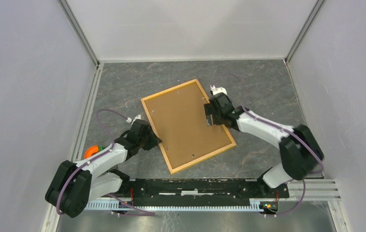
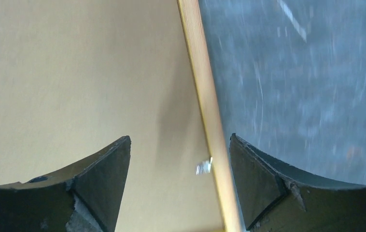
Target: Put the photo into the frame
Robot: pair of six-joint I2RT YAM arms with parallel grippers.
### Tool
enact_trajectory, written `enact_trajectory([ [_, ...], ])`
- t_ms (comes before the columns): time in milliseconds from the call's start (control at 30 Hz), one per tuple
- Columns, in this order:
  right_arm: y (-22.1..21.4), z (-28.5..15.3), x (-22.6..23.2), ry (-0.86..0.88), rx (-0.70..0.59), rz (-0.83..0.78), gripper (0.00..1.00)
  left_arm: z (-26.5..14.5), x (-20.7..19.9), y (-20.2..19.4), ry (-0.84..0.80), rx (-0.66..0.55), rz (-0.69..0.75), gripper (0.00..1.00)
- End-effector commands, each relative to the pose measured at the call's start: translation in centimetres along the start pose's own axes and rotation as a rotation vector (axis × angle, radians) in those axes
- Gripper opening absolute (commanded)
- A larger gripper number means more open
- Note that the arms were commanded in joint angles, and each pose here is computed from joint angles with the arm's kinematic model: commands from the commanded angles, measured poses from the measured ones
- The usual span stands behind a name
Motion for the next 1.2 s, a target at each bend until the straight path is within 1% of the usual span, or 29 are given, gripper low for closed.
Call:
enact_trajectory([
  [0, -5.7, -4.2, -1.4, -0.099, 0.092, 0.31, 0.8, -0.7, -1.0, -2.9, -0.135, 0.17, -0.015, 0.2],
  [67, -7.8, -5.7, -2.6, -0.176, 0.141, 0.366, 0.79, -0.8, -1.4, -3.5, -0.179, 0.199, -0.052, 0.2],
  [167, -10.0, -7.6, -4.1, -0.26, 0.162, 0.433, 0.79, -0.8, -1.7, -4.0, -0.202, 0.216, -0.078, 0.2],
  [267, -12.0, -8.6, -4.7, -0.256, 0.137, 0.488, 0.78, -1.0, -2.0, -4.2, -0.216, 0.231, -0.076, 0.22],
  [367, -12.9, -9.4, -5.5, -0.276, 0.116, 0.511, 0.78, -1.4, -3.0, -4.2, -0.27, 0.228, -0.053, 0.25],
  [433, -13.3, -9.2, -5.2, -0.246, 0.1, 0.541, 0.78, -1.6, -3.5, -4.6, -0.293, 0.236, -0.032, 0.28],
  [533, -13.8, -8.3, -3.4, -0.134, 0.097, 0.622, 0.78, -2.1, -4.6, -5.5, -0.362, 0.273, 0.004, 0.33],
  [567, -14.2, -8.0, -3.0, -0.114, 0.108, 0.648, 0.77, -2.5, -5.0, -5.8, -0.4, 0.277, 0.014, 0.36],
  [667, -15.1, -7.0, -2.2, -0.074, 0.109, 0.711, 0.73, -3.7, -6.1, -5.8, -0.473, 0.254, 0.053, 0.52],
  [733, -15.6, -6.4, -2.4, -0.098, 0.103, 0.718, 0.71, -4.7, -6.9, -5.0, -0.513, 0.221, 0.096, 0.62],
  [800, -16.1, -6.0, -2.9, -0.144, 0.104, 0.702, 0.7, -5.4, -7.3, -4.3, -0.511, 0.187, 0.155, 0.69],
  [833, -16.2, -5.8, -3.2, -0.165, 0.099, 0.685, 0.68, -5.7, -7.3, -4.0, -0.499, 0.171, 0.187, 0.71],
  [900, -16.2, -5.6, -4.3, -0.23, 0.085, 0.626, 0.62, -6.0, -7.4, -2.9, -0.454, 0.124, 0.233, 0.73],
  [1000, -16.2, -5.3, -6.3, -0.342, 0.055, 0.507, 0.41, -6.1, -7.3, -0.9, -0.355, 0.032, 0.267, 0.74],
  [1067, -16.4, -4.7, -7.7, -0.393, 0.046, 0.451, 0.31, -6.4, -7.9, 0.5, -0.323, -0.026, 0.28, 0.75],
  [1167, -16.1, -3.2, -8.9, -0.341, 0.052, 0.361, 0.14, -6.6, -8.5, 2.3, -0.275, -0.11, 0.272, 0.77],
])
Point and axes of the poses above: each gripper's point midway between its finger pads, its own z axis out along the fingers, its own x axis along the line the jaws close on, y = z × x, the point moved 4 cm from there along -z, back along the fingers, and after that the axes turned 4 degrees about -z, right-handed, at the moved point
